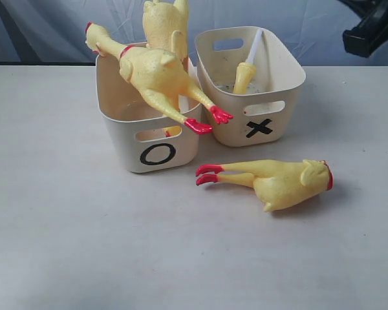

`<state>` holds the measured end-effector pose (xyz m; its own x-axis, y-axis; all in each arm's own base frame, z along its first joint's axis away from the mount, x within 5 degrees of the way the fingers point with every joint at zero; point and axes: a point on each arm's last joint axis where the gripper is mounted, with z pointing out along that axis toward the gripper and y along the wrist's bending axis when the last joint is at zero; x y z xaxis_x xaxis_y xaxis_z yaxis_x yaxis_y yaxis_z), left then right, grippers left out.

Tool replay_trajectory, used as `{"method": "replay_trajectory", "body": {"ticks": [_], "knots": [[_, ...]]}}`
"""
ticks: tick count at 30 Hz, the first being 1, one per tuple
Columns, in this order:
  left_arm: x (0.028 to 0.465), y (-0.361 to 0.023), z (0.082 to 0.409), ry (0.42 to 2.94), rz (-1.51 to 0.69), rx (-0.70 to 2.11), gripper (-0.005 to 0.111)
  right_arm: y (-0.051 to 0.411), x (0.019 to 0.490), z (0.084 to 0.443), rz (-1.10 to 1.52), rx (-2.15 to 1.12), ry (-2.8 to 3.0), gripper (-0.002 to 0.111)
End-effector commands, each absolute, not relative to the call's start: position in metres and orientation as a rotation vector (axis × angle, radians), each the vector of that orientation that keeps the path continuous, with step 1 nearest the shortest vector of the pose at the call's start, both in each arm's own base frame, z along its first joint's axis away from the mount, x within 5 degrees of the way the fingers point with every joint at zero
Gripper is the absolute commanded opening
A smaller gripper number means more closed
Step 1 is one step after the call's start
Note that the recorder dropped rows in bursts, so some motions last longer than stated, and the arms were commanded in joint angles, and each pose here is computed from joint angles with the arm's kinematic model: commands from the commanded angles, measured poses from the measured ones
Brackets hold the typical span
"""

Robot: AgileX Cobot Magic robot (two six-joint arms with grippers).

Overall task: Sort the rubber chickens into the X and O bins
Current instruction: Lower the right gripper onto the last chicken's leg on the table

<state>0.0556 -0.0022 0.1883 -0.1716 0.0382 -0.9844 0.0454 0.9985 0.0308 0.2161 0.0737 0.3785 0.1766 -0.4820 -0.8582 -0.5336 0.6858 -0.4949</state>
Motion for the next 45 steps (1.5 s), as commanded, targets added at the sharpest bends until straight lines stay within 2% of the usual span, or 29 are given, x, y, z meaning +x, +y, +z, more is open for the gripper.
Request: {"method": "replay_trajectory", "body": {"ticks": [1,5,6,7,9,12,14,16,21,30,34,37,40,45], "knots": [[0.055,-0.002,0.192,1.722,-0.012,0.060,0.000,0.050,0.219,0.380,-0.383,-0.704,1.492,0.039],[0.055,-0.002,0.192,1.722,-0.012,0.060,0.000,0.036,0.212,0.366,-0.885,-0.685,1.528,0.037],[0.055,-0.002,0.192,1.722,-0.012,0.060,0.000,0.040,0.210,0.363,-0.900,-0.712,1.520,0.033],[0.055,-0.002,0.192,1.722,-0.012,0.060,0.000,0.048,0.204,0.358,-0.897,-0.784,1.496,0.021],[0.055,-0.002,0.192,1.722,-0.012,0.060,0.000,0.051,0.193,0.345,-0.784,-0.761,1.640,0.011],[0.055,-0.002,0.192,1.722,-0.012,0.060,0.000,0.047,0.182,0.336,-0.612,-0.626,1.830,0.011],[0.055,-0.002,0.192,1.722,-0.012,0.060,0.000,0.049,0.167,0.330,-0.326,-0.455,1.984,0.011],[0.055,-0.002,0.192,1.722,-0.012,0.060,0.000,0.051,0.158,0.323,-0.147,-0.334,2.110,0.011],[0.055,-0.002,0.192,1.722,-0.012,0.060,0.000,0.078,0.149,0.302,0.172,-0.488,2.337,0.011],[0.055,-0.002,0.192,1.722,-0.012,0.060,0.000,0.109,0.192,0.309,0.017,-0.950,2.378,0.011],[0.055,-0.002,0.192,1.722,-0.012,0.060,0.000,0.137,0.220,0.287,0.006,-1.040,2.458,0.011],[0.055,-0.002,0.192,1.722,-0.012,0.060,0.000,0.155,0.233,0.263,-0.046,-1.255,2.460,0.011],[0.055,-0.002,0.192,1.722,-0.012,0.060,0.000,0.164,0.238,0.251,-0.068,-1.364,2.409,0.018],[0.055,-0.002,0.192,1.722,-0.012,0.060,0.000,0.170,0.245,0.248,-0.052,-1.375,2.337,0.049]]}}
